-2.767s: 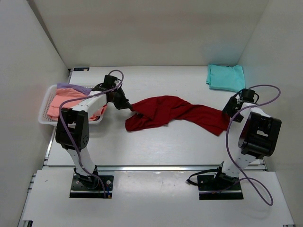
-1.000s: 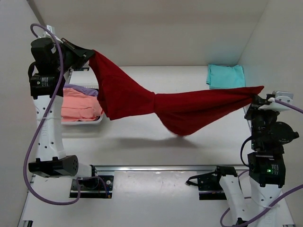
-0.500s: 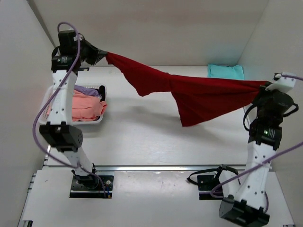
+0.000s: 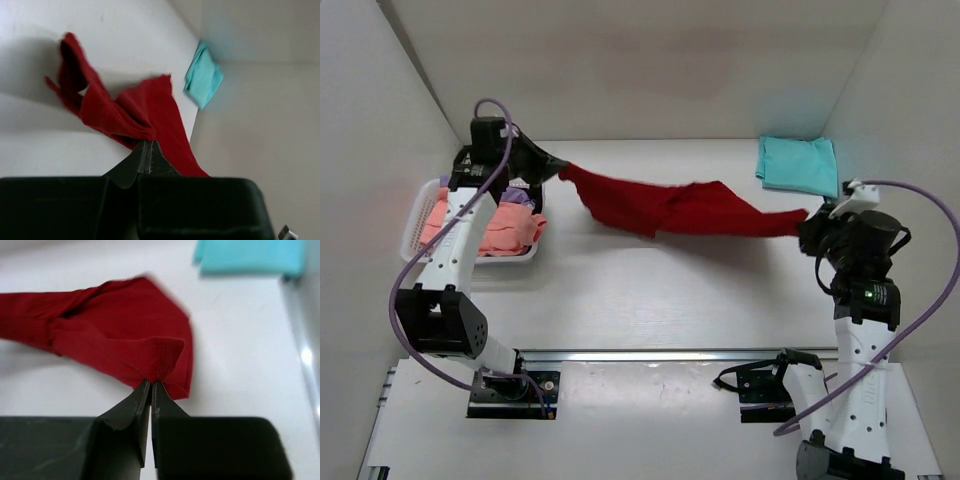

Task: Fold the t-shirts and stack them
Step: Flatten out the tshirt

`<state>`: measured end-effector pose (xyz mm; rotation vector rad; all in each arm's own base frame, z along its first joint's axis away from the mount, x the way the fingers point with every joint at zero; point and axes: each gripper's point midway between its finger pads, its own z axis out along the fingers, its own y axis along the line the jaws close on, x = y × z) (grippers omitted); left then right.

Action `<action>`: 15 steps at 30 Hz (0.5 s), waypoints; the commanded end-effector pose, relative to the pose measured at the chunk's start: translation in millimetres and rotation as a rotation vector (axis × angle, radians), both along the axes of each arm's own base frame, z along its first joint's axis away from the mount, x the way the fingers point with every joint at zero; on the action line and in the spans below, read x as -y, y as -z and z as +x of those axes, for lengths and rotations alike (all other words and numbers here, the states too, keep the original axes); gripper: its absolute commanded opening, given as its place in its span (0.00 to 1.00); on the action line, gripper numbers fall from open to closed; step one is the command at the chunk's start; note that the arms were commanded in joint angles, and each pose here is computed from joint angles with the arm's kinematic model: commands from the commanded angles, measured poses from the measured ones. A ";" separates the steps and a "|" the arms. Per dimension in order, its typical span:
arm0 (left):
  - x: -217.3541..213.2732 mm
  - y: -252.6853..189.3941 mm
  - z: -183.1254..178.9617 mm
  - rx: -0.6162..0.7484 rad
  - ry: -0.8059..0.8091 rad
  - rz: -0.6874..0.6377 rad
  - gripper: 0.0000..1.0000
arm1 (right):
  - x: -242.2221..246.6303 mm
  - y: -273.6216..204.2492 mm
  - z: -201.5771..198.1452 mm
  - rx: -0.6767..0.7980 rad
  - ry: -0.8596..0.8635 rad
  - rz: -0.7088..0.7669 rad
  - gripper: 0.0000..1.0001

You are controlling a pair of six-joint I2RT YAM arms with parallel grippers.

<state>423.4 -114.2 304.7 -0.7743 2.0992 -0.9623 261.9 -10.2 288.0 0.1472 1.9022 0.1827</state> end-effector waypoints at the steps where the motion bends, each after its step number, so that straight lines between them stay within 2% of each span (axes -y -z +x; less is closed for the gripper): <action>1: 8.5 -0.8 -4.2 0.043 0.038 -0.004 0.00 | -34.6 39.6 -38.4 -0.208 -0.099 0.099 0.17; 2: 5.7 -2.5 -2.7 0.048 0.036 -0.001 0.00 | -38.8 41.0 -43.0 -0.213 -0.118 0.100 0.35; 5: 3.2 -3.3 1.8 0.050 0.032 0.004 0.00 | -43.1 59.3 -34.0 -0.243 -0.146 0.145 0.48; 10: 7.9 3.0 11.8 0.037 0.047 -0.012 0.00 | -40.6 88.3 23.8 -0.270 -0.170 0.314 0.47; 15: 6.4 7.6 23.1 0.022 0.047 -0.022 0.00 | -39.2 123.8 82.5 -0.327 -0.183 0.204 0.51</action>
